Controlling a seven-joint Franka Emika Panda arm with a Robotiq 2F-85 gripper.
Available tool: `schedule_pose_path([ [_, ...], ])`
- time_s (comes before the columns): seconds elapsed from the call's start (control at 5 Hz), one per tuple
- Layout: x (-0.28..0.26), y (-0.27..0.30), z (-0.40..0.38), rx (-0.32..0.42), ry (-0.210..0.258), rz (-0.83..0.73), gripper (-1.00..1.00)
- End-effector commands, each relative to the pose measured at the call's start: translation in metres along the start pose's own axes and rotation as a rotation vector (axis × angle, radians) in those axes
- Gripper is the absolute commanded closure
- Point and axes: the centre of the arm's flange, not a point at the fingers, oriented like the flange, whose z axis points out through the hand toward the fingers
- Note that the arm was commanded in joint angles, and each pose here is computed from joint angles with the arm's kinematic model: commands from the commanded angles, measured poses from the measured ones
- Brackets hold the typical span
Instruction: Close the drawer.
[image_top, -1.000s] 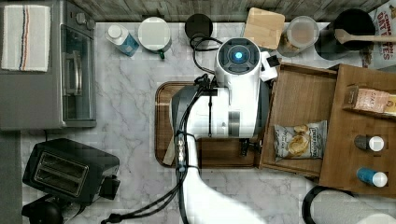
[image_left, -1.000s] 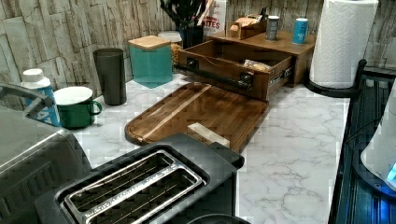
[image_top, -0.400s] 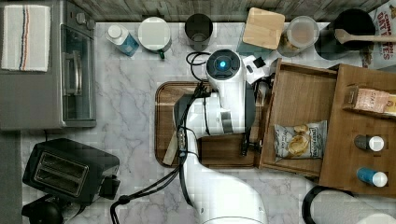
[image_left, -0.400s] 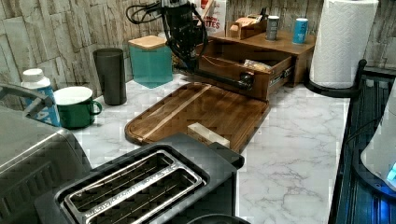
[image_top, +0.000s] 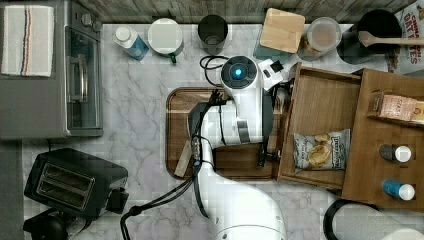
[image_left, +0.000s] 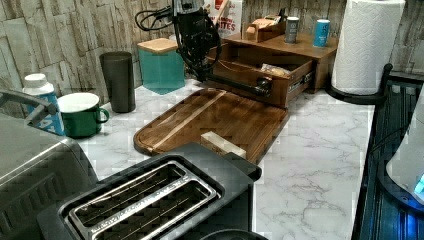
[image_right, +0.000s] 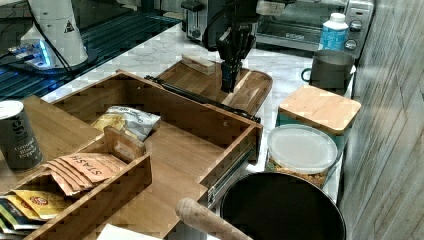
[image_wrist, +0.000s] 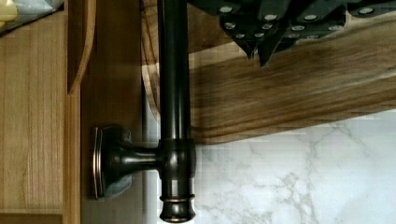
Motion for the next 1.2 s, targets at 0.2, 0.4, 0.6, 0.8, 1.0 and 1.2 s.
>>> schedule_pose_path([
  [0.2, 0.011, 0.037, 0.011, 0.036, -0.009, -0.005, 1.0],
  [0.4, 0.001, 0.039, 0.027, 0.057, -0.008, 0.03, 1.0],
  [0.6, 0.002, 0.045, 0.032, 0.079, -0.04, 0.029, 1.0],
  [0.8, -0.006, 0.051, 0.045, 0.102, -0.024, 0.031, 1.0],
  [1.0, -0.007, 0.061, 0.044, 0.11, -0.036, 0.021, 1.0],
  [1.2, -0.007, 0.078, 0.04, 0.107, -0.039, -0.013, 1.0],
])
